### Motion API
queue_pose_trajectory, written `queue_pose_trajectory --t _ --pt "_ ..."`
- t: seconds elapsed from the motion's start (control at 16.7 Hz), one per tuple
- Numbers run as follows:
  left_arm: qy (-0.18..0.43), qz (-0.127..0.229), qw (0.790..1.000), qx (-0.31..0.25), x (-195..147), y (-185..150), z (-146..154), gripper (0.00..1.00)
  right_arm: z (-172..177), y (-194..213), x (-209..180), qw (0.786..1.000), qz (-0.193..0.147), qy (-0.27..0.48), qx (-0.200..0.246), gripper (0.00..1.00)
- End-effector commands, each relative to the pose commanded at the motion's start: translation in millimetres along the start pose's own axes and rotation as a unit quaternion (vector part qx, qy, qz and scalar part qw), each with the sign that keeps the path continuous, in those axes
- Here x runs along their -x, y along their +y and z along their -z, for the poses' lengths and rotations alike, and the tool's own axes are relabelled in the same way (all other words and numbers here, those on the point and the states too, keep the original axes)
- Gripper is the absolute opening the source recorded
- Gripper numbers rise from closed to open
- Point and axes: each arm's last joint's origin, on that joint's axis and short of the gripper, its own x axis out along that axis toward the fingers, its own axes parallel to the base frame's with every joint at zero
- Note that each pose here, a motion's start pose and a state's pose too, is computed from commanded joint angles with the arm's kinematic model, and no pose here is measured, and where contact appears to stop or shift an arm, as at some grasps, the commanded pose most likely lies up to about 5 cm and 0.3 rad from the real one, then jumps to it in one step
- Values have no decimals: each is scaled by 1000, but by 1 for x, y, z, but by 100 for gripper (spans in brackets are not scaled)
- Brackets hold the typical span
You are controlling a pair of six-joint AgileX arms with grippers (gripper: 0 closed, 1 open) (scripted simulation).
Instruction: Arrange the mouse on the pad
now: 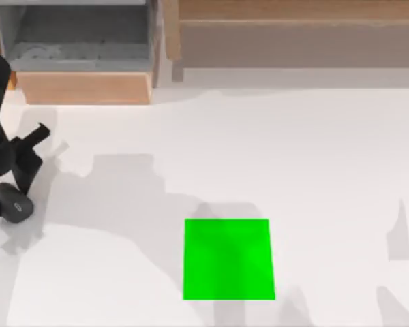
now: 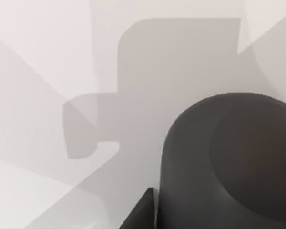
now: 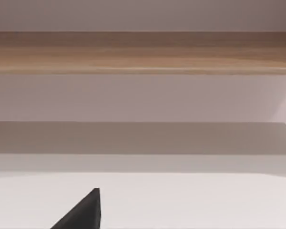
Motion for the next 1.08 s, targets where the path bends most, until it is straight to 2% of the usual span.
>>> queue_pose_trajectory --t 0.18,0.42,0.6,0.9,1.08 --pt "-2 2 1000 2 19 -3 -3 0 0 0 0 1000 0 0 0 100" --pt "7 -8 1000 2 67 -2 -3 0 0 0 0 1000 0 0 0 100" --pt "2 -2 1000 0 96 0 -2 0 0 0 0 1000 0 0 0 100" --pt "1 -2 1000 0 97 0 -2 0 0 0 0 1000 0 0 0 100" --pt "3 0 999 -36 101 -4 3 0 0 0 0 1000 0 0 0 100"
